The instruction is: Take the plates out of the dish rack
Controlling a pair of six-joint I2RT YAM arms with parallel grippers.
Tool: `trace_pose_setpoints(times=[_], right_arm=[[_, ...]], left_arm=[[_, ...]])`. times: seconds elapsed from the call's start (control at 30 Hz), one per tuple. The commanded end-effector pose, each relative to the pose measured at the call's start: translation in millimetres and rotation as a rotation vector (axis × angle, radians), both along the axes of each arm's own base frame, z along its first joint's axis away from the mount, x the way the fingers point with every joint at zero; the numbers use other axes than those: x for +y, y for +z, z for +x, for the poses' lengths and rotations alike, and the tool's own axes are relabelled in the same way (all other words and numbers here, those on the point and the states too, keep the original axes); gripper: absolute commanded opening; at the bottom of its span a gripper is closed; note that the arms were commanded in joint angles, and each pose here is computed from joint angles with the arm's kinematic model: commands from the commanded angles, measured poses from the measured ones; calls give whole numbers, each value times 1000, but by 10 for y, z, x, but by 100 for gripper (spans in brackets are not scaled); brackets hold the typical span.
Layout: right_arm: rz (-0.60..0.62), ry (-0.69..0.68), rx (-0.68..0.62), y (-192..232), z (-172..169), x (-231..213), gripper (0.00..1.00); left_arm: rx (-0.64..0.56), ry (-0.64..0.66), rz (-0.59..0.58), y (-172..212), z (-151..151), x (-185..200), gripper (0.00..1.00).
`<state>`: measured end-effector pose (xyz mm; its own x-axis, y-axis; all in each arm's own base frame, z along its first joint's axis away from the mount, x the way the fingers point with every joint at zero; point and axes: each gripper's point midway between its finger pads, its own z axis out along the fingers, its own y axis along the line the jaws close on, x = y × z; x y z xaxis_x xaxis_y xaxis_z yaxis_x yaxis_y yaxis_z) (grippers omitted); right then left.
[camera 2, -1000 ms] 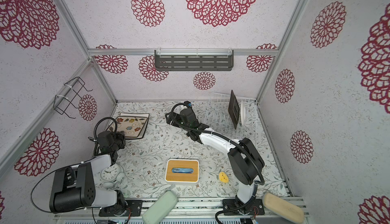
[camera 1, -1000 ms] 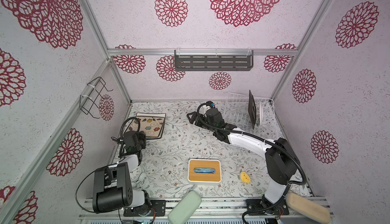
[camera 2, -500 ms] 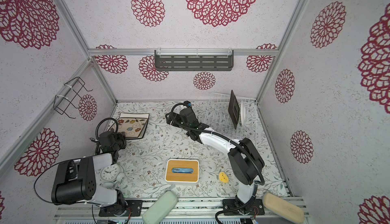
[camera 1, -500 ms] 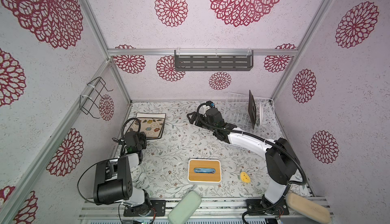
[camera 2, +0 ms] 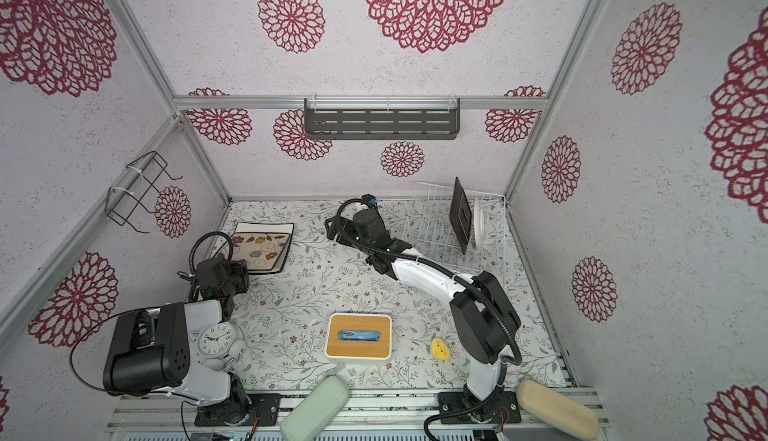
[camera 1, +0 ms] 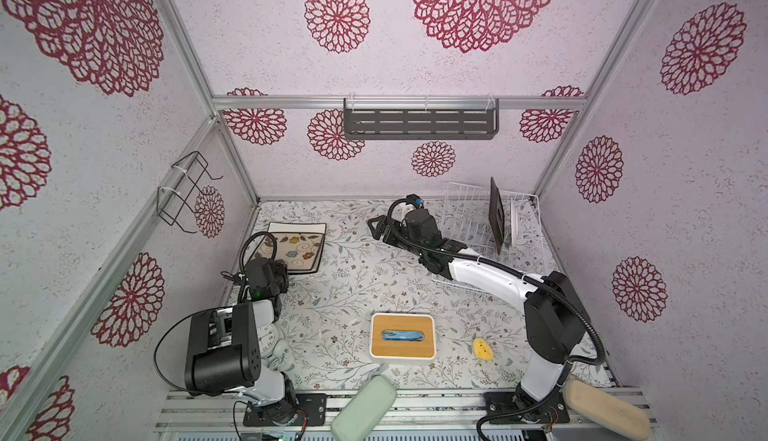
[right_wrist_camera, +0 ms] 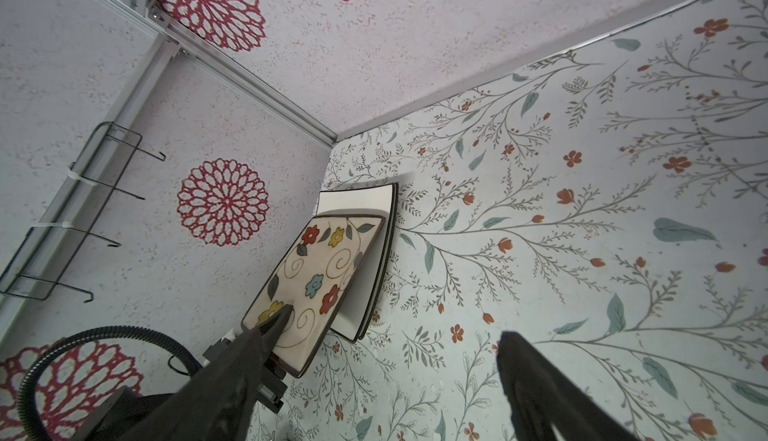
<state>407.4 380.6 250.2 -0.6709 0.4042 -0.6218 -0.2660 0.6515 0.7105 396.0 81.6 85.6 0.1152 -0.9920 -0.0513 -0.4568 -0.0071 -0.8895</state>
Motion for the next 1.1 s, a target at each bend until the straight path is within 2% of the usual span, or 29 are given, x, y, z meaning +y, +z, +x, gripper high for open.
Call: trace_pose_setpoints(times=[0.0, 0.37, 0.43, 0.6, 1.07], right_arm=[[29, -17, -71, 317, 29, -9, 91], [39, -4, -70, 334, 28, 57, 91], [42, -3, -68, 333, 34, 73, 91], [52, 8, -64, 357, 42, 123, 91], [62, 22, -78, 429, 42, 215, 91]], left_arm=[[-274, -2, 70, 798, 312, 97, 0], [-238, -1, 77, 696, 306, 106, 0], [-231, -8, 75, 696, 311, 96, 6], [-211, -16, 62, 668, 310, 79, 28], [-157, -42, 60, 598, 256, 27, 55]])
